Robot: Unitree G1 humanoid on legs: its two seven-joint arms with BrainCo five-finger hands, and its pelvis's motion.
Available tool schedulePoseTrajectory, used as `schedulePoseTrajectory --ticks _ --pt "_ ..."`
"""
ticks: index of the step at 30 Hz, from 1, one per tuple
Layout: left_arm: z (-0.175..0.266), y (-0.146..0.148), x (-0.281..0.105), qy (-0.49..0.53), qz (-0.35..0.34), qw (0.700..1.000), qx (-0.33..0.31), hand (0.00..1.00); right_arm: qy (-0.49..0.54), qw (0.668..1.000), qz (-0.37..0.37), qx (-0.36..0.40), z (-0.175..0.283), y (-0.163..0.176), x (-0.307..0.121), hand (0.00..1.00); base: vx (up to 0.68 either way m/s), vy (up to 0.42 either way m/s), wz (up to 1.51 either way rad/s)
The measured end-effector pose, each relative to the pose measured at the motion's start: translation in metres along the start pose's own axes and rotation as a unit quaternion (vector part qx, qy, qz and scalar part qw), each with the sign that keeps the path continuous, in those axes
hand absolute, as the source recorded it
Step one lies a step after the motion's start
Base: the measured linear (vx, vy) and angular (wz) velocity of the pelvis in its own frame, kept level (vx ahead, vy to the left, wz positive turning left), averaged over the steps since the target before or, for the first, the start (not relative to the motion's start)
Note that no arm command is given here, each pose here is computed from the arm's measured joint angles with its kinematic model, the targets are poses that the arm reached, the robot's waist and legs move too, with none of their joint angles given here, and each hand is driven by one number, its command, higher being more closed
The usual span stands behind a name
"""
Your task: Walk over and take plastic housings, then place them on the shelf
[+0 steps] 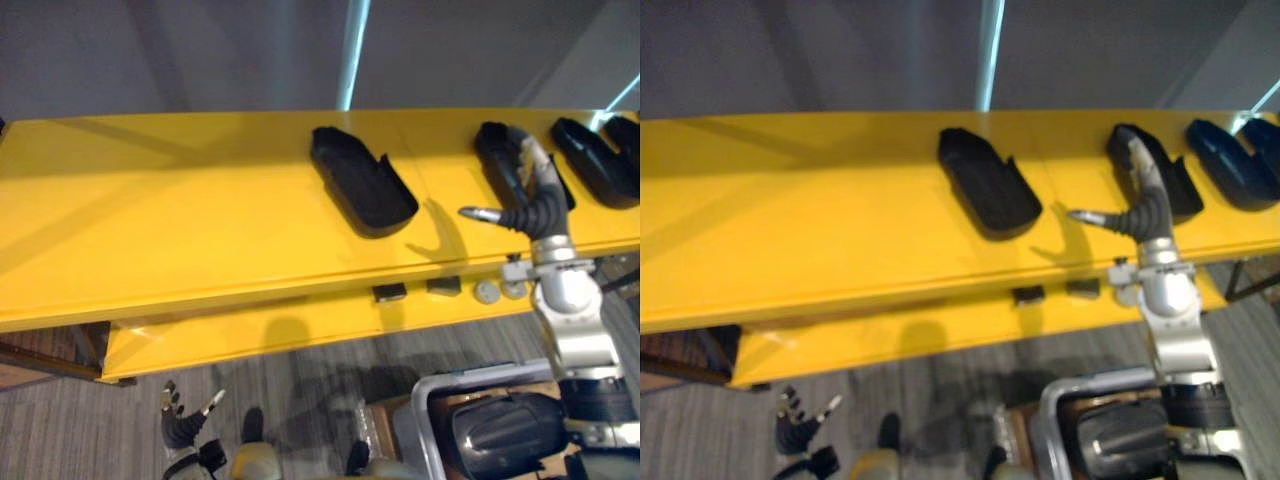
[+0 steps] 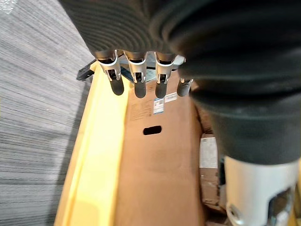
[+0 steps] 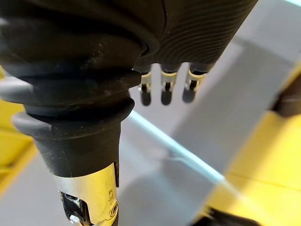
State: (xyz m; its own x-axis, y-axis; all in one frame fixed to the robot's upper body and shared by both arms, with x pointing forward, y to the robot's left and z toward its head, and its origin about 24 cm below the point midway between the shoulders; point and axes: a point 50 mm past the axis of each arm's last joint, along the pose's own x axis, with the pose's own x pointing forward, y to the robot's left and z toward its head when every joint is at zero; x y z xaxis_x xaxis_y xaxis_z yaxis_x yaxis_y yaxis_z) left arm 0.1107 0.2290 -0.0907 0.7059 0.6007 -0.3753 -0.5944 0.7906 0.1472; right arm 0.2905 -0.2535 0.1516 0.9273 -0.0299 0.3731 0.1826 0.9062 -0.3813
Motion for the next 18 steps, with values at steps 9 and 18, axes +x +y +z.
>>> schedulePoseTrajectory --ticks 9,18 --pt "-0.006 0.005 0.0 0.02 0.006 1.0 0.014 0.0 0.129 0.986 0.012 0.108 -0.058 0.012 -0.021 0.0 -0.03 0.003 -0.02" --pt "-0.007 0.004 -0.001 0.024 -0.005 1.0 0.014 0.0 0.138 0.978 0.038 0.152 -0.065 0.021 0.003 0.0 -0.02 0.008 0.05"
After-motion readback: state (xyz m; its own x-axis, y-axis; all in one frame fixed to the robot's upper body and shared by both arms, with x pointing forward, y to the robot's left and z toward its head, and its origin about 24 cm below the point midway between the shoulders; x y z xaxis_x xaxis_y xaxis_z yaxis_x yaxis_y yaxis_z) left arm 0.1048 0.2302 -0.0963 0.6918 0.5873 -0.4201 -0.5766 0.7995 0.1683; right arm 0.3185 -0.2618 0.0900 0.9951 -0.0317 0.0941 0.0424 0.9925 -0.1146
